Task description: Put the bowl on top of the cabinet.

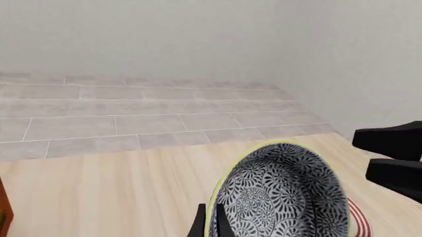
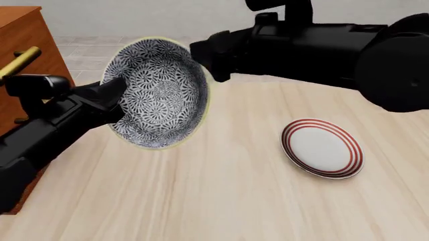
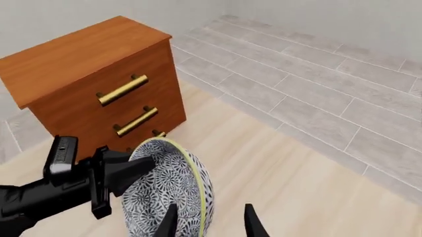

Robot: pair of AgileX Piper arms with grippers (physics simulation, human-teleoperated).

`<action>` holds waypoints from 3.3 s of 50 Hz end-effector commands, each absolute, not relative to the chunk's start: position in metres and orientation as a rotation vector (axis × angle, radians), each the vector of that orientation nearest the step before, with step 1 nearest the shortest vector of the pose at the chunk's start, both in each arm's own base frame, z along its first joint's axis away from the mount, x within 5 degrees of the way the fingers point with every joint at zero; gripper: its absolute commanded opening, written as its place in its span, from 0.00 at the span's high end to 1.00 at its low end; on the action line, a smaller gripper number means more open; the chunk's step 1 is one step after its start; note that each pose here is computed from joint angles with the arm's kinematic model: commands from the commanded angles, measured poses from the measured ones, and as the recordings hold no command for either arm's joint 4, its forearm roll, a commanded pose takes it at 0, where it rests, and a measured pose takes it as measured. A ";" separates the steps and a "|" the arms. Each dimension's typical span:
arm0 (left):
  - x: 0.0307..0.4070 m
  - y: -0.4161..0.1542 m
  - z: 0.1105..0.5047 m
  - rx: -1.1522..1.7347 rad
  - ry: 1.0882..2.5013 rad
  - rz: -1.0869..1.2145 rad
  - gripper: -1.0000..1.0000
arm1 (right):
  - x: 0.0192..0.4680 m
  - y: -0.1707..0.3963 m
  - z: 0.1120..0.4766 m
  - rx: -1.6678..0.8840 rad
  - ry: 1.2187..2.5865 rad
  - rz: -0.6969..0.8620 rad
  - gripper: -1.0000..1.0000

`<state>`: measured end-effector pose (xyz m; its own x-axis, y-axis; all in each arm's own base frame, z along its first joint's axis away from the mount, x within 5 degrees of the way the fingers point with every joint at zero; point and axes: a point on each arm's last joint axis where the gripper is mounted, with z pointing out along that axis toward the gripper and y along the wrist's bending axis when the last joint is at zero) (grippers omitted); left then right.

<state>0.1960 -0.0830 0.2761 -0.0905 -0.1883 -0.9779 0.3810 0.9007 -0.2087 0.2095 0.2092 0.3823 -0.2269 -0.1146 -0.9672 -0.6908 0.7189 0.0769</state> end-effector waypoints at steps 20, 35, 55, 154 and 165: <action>0.196 -0.087 0.300 0.166 1.593 -0.489 1.00 | 0.161 0.163 0.395 -0.528 1.529 0.719 0.00; 0.189 -0.083 0.329 0.163 1.590 -0.488 1.00 | 0.141 0.141 0.387 -0.468 1.457 0.764 0.00; 0.194 -0.089 0.360 0.159 1.688 -0.506 1.00 | 0.143 0.126 0.361 -0.358 1.480 0.778 0.00; 0.189 -0.017 0.472 -0.216 1.919 -0.270 1.00 | 0.141 0.120 0.284 -0.170 1.539 0.959 0.00; 0.184 -0.001 0.481 -0.273 1.913 -0.194 1.00 | 0.131 0.111 0.280 -0.165 1.541 0.962 0.00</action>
<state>0.1906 -0.0167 0.4711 -0.3626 -0.2755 -0.8903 -0.0269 0.9580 -0.2855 0.1382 0.1176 0.2830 -0.2373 0.4105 -0.8805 -0.6077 0.6444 0.4642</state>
